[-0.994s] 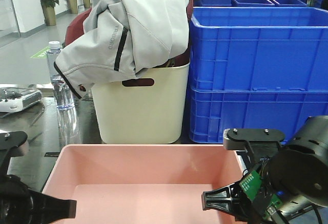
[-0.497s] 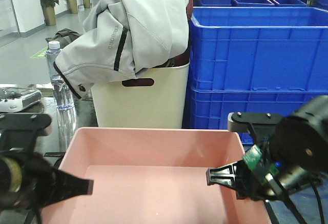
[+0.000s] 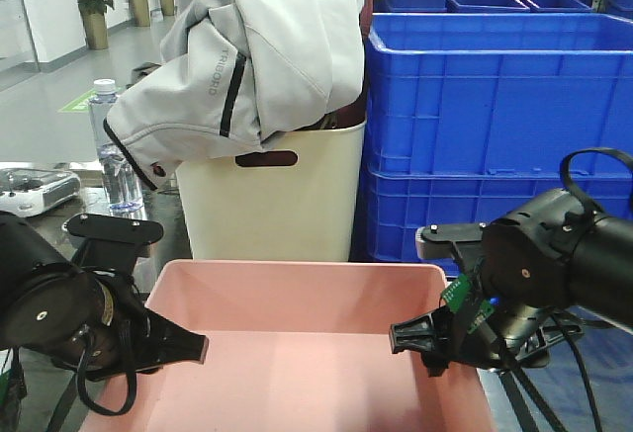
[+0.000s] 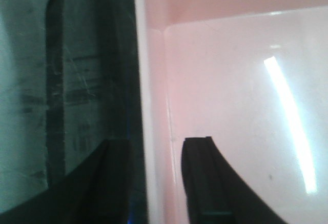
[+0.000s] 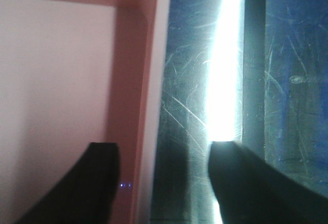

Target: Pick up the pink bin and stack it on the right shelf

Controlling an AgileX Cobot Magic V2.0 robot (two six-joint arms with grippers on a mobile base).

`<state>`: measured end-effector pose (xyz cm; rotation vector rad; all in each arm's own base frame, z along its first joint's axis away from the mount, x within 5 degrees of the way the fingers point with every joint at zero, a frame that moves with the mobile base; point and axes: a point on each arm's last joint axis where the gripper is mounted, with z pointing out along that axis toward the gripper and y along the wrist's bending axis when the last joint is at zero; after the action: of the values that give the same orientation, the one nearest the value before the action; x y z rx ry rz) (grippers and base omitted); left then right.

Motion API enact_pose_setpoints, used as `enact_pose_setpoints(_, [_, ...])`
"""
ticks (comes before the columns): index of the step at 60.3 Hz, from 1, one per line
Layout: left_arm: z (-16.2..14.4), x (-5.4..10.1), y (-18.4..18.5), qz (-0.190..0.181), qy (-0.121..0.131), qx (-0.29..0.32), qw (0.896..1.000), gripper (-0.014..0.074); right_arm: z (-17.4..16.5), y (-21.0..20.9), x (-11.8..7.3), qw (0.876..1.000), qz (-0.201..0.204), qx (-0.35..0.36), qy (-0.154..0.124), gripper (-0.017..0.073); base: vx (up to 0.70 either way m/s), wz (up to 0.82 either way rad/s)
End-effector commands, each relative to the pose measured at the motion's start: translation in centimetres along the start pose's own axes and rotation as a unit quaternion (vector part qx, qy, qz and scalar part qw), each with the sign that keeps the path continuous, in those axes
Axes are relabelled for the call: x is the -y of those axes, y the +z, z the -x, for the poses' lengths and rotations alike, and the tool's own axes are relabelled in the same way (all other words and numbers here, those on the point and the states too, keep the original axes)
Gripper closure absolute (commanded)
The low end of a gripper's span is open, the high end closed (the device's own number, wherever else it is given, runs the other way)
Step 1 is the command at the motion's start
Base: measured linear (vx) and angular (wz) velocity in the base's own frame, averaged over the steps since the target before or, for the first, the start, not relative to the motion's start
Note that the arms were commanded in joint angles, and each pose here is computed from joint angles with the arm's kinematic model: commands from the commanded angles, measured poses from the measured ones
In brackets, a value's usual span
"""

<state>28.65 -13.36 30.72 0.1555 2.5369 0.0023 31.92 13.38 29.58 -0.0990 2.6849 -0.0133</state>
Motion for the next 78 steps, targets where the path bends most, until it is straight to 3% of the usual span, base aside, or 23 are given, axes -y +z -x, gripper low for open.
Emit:
enact_pose_setpoints(1, [1.1,-0.3,-3.1,-0.029,-0.001,0.055,0.998,0.0107,1.1,-4.3,0.8,0.996,0.016,0.083,-0.004,-0.0016,0.00,0.00])
enact_pose_setpoints(10, [0.4,-0.9,-7.3,-0.067,0.023,0.081,0.994,0.0090,-0.4,-9.1,1.1,0.988,0.037,0.140,-0.045,-0.0045,0.00,0.00])
enact_pose_setpoints(17, [-1.2,-1.9,-11.1,-0.094,0.079,0.101,0.987,0.0090,-3.4,-11.9,1.4,0.979,0.056,0.173,-0.091,-0.0036,0.00,0.00])
enact_pose_setpoints(26, [-5.4,-3.4,-14.9,-0.138,0.130,0.143,0.971,0.0090,-8.5,-14.4,2.7,0.964,0.088,0.220,-0.117,-0.0024,0.00,0.00])
enact_pose_setpoints(38, [-12.0,-5.0,-17.1,-0.194,0.170,0.225,0.940,0.0090,-14.8,-15.2,5.7,0.949,0.105,0.263,-0.139,-0.0024,0.00,0.00])
enact_pose_setpoints(49, [-16.7,-6.1,-16.4,-0.206,0.191,0.249,0.927,0.0092,-19.4,-13.8,7.7,0.941,0.092,0.263,-0.189,-0.0013,0.00,0.00])
enact_pose_setpoints(55, [-18.3,-6.4,-15.6,-0.205,0.195,0.248,0.926,0.0132,-21.3,-12.6,7.9,0.941,0.106,0.250,-0.205,0.0060,0.00,0.00])
enact_pose_setpoints(62, [-19.3,-6.4,-14.4,-0.204,0.199,0.237,0.929,0.0263,-22.4,-11.5,7.6,0.941,0.129,0.232,-0.211,0.0235,0.00,0.00])
enact_pose_setpoints(78, [-19.9,-6.3,-13.4,-0.204,0.203,0.208,0.935,0.0512,-22.6,-11.2,7.7,0.944,0.125,0.220,-0.212,0.0575,0.00,0.00])
